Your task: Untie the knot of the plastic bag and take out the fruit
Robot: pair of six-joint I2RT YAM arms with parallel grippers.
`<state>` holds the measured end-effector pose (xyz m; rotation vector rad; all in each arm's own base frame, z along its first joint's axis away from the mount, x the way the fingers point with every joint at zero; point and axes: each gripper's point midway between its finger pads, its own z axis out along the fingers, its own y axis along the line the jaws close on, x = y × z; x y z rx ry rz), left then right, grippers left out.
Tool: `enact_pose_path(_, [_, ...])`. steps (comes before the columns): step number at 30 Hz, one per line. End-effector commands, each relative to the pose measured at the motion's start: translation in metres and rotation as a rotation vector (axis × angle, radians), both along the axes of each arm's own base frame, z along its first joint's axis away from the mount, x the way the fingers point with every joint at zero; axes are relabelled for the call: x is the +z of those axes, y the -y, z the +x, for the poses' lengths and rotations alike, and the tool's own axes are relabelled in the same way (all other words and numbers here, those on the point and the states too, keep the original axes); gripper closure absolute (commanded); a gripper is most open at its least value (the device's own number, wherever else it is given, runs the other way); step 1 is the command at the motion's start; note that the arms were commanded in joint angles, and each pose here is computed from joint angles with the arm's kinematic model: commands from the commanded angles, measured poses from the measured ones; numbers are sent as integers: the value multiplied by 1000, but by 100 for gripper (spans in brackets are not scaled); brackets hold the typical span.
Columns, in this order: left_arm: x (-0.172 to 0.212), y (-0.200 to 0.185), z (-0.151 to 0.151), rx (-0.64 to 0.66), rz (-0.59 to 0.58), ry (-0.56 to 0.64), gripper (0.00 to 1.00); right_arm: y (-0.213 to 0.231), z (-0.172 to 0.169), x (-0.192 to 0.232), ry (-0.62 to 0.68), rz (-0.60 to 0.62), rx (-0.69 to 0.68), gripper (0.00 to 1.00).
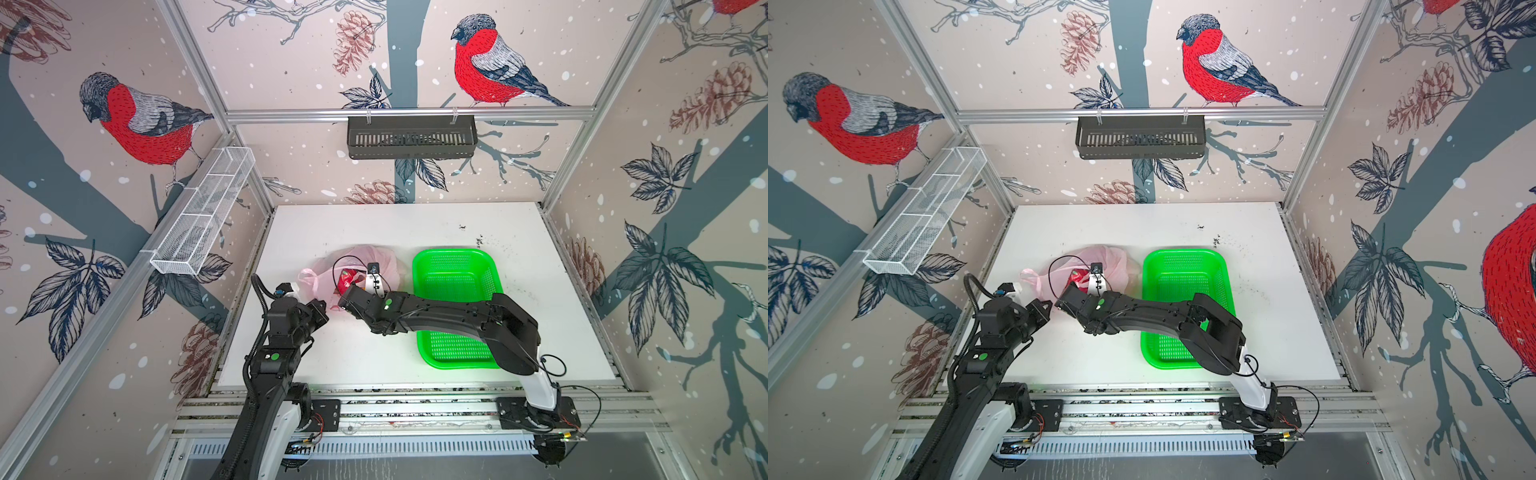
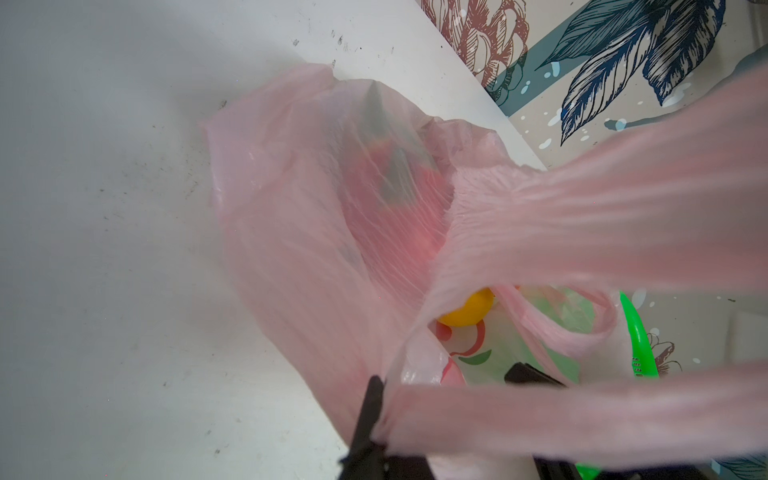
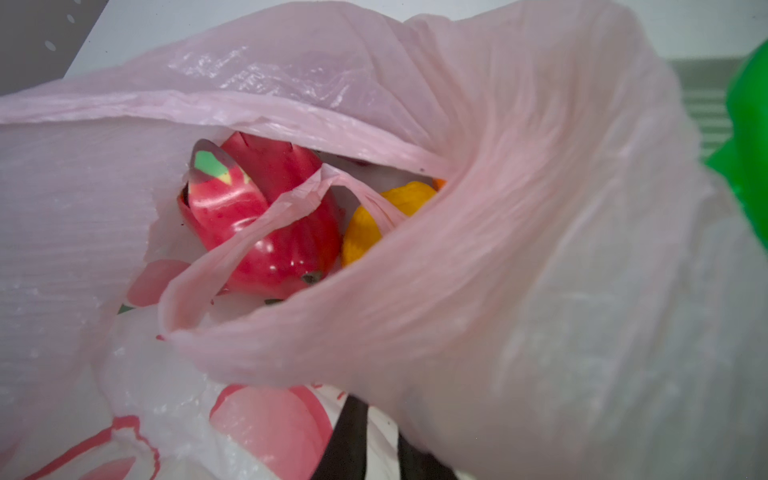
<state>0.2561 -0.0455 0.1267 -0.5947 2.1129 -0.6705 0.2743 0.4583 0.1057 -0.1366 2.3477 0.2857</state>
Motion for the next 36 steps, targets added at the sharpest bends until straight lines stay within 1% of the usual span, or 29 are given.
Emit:
enact_pose_path(1, [6, 2, 3, -14, -3, 32, 100, -5, 12, 0, 7, -14, 11, 82])
enact_pose_path(3, [7, 3, 3, -18, -5, 34, 100, -4, 19, -1, 1, -18, -4, 81])
enact_pose_path(5, [7, 3, 3, -18, -5, 35, 100, -2, 25, -2, -5, -13, -18, 77])
enact_pose_path(12, [8, 5, 3, -29, -8, 42, 100, 3, 44, -6, -56, 52, -48, 67])
enact_pose_path(16, [10, 9, 3, -53, -23, 51, 100, -2, 47, -10, -88, 78, -41, 61])
enact_pose_path(19, [10, 11, 3, -60, -27, 55, 100, -5, 49, -14, -106, 87, -42, 54])
enact_pose_path(29, [12, 12, 3, -68, -28, 69, 100, -2, 58, -16, -115, 102, -92, 35])
enact_pose_path(32, [13, 13, 3, -72, -29, 73, 100, -1, 60, -20, -125, 108, -108, 32])
enact_pose_path(36, [13, 14, 3, -77, -32, 74, 100, -1, 63, -27, -146, 119, -134, 30])
